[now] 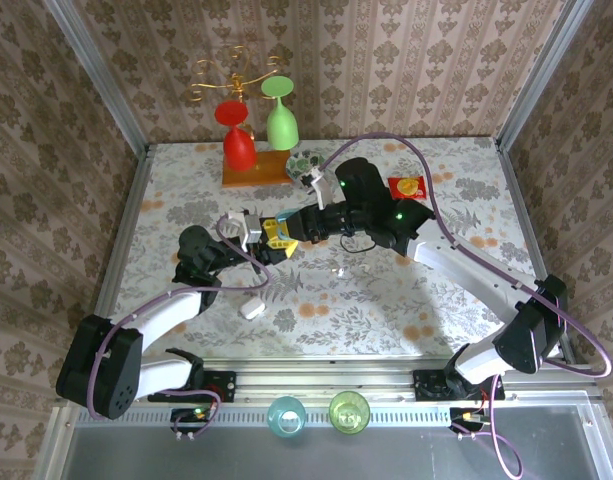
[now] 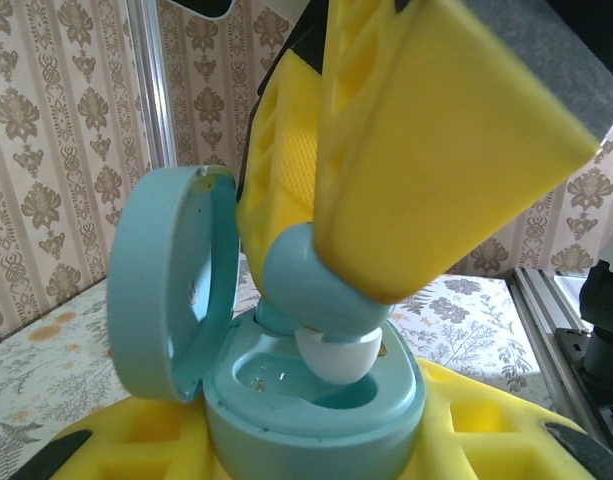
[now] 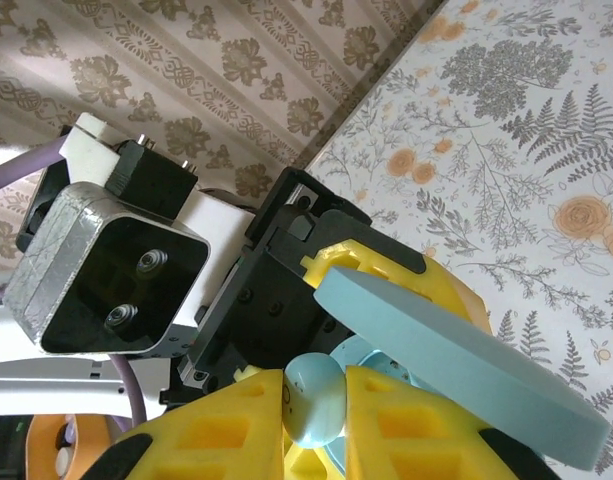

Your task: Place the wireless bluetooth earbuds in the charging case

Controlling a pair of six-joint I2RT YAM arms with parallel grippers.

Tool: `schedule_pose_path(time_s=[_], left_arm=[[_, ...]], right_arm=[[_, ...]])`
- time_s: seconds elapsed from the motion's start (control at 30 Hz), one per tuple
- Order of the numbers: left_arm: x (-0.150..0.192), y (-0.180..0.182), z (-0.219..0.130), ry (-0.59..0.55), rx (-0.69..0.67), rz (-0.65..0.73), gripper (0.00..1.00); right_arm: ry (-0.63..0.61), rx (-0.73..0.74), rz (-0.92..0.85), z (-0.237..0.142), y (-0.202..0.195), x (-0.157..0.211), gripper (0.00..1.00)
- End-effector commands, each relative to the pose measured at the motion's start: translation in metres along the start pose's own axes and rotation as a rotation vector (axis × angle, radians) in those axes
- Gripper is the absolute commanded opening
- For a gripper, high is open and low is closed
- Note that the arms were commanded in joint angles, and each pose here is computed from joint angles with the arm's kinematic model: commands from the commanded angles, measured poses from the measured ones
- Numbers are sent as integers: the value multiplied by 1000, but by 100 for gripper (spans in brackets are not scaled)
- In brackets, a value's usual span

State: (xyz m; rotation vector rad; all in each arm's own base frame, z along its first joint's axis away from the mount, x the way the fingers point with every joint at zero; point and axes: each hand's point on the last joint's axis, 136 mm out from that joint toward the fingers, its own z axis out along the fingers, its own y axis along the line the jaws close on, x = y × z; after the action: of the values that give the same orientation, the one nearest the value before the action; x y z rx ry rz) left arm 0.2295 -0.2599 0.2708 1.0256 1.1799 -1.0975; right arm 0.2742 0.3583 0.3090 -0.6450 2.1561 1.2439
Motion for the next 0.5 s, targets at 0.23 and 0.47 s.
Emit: schedule_pose_path(time_s=[0.23, 0.47], left_arm=[[-20, 2, -3, -45, -32, 89, 27], [-23, 11, -5, -51, -93, 97, 27]], right_arm=[[47, 71, -27, 8, -8, 9, 21], [77, 126, -35, 12, -16, 18, 21]])
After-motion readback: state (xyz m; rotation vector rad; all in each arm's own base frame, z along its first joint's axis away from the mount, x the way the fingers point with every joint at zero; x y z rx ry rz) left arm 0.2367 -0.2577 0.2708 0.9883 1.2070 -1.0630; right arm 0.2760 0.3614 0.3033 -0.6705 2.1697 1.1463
